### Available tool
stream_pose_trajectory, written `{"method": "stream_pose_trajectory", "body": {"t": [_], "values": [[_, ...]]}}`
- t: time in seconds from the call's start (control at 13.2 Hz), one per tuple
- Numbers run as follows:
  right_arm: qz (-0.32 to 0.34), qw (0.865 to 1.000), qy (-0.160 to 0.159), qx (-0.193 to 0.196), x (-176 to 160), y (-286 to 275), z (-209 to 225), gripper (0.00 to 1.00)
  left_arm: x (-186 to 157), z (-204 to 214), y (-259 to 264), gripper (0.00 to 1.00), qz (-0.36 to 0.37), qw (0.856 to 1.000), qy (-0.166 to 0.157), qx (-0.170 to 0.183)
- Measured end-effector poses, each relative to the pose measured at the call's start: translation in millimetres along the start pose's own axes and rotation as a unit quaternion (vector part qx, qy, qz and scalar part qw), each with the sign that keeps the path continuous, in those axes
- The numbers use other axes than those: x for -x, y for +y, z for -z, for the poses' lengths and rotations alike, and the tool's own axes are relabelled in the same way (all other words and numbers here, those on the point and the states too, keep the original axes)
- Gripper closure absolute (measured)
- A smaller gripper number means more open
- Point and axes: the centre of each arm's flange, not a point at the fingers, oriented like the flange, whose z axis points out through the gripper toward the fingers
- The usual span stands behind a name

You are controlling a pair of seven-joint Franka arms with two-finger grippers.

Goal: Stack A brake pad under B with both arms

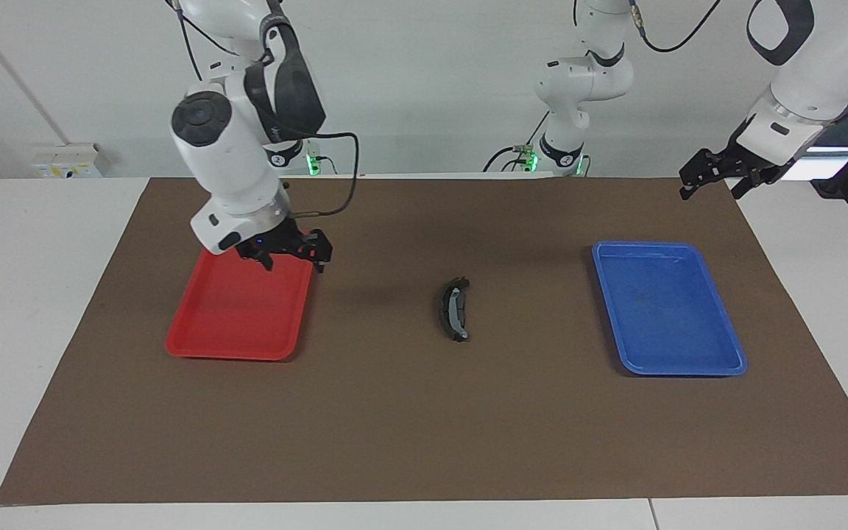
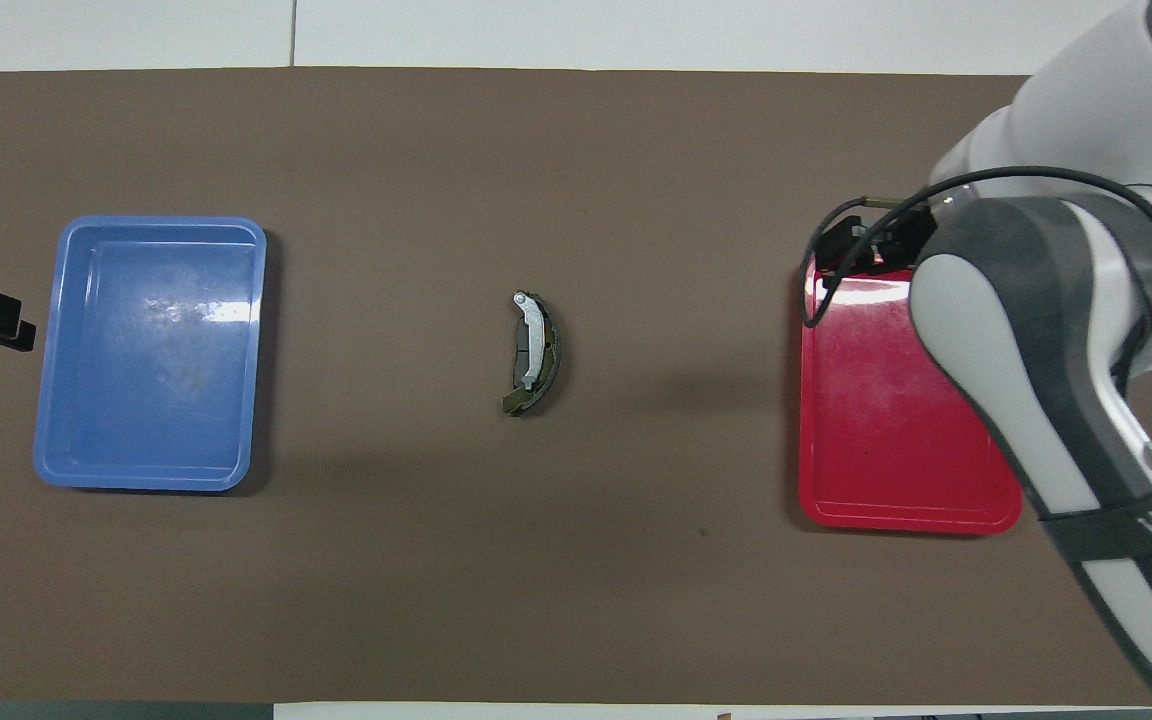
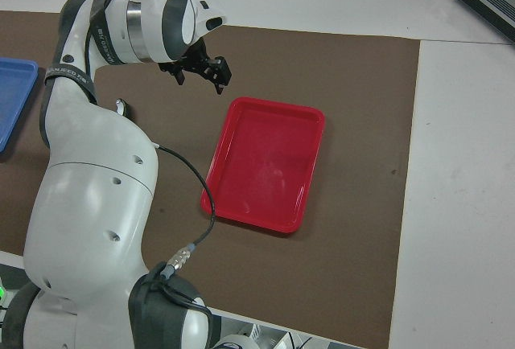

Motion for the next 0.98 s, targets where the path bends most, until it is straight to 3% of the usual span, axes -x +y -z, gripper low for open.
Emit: {"method": "stream_pose_trajectory", "body": {"t": [0.45, 0.98], "values": [[-0.013, 1.0, 0.01, 0.001, 50.7, 115.6, 82.6, 0.0, 0.0, 0.0, 0.0, 0.0, 0.0, 1.0, 0.0, 0.0], [0.006, 1.0, -0.017, -0.005, 77.0, 145.6, 77.9, 0.0, 0.0, 0.0, 0.0, 0.0, 0.0, 1.0, 0.0, 0.0]]}}
